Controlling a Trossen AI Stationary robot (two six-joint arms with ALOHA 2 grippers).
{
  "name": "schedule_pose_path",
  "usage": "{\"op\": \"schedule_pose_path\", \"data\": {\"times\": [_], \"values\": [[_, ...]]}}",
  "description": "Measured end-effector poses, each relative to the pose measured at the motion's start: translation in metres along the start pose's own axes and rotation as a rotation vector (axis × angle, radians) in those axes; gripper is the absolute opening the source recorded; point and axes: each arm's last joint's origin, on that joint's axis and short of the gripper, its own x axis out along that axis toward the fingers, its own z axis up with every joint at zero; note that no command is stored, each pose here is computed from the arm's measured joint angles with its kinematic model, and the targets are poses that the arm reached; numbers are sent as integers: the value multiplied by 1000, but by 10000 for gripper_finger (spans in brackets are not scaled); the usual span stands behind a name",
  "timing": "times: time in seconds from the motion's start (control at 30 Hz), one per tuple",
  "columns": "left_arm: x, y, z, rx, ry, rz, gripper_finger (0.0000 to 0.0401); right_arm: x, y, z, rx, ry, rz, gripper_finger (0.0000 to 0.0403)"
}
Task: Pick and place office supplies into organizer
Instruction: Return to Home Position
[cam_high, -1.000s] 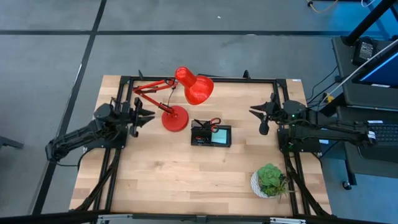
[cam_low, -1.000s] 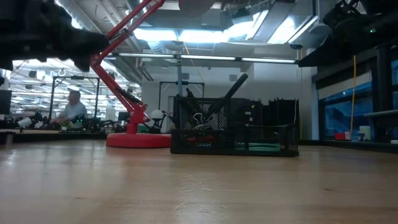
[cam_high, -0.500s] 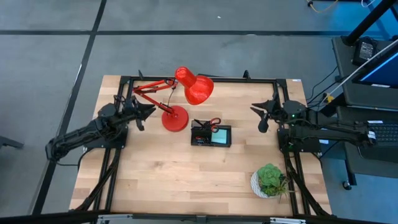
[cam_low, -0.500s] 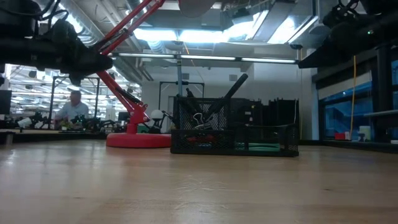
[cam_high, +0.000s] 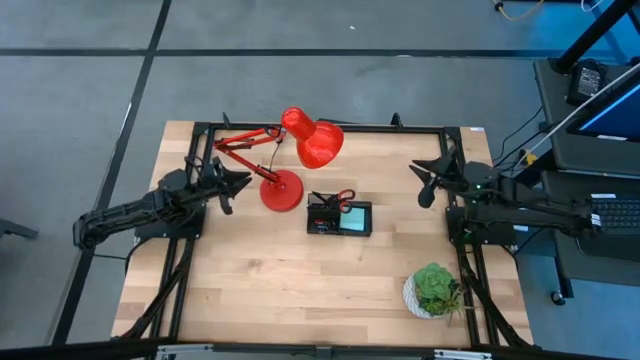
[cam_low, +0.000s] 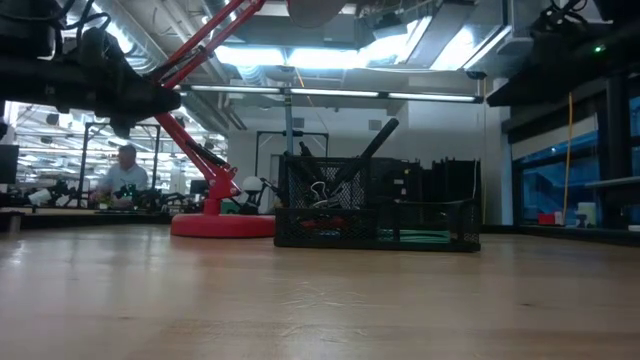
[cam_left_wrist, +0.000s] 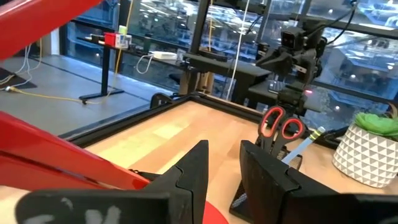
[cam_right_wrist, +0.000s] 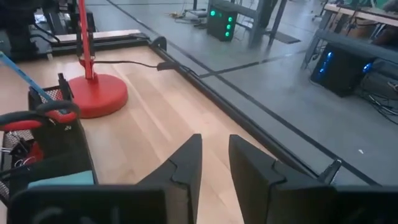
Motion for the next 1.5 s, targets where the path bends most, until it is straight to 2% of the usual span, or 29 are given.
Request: {"op": "schedule_pose_path", "data": {"times": [1.03,1.37,1.5], "values": [[0,0,0,27,-1,-4,86,-47,-20,-2,79,-230,3,84],[0,0,0,34,-1,-4,86,-43,-18,-3,87,-249,3,84],[0,0,0,38,-1,-4,86,-21,-9,-24,76,-276,2,84]]}}
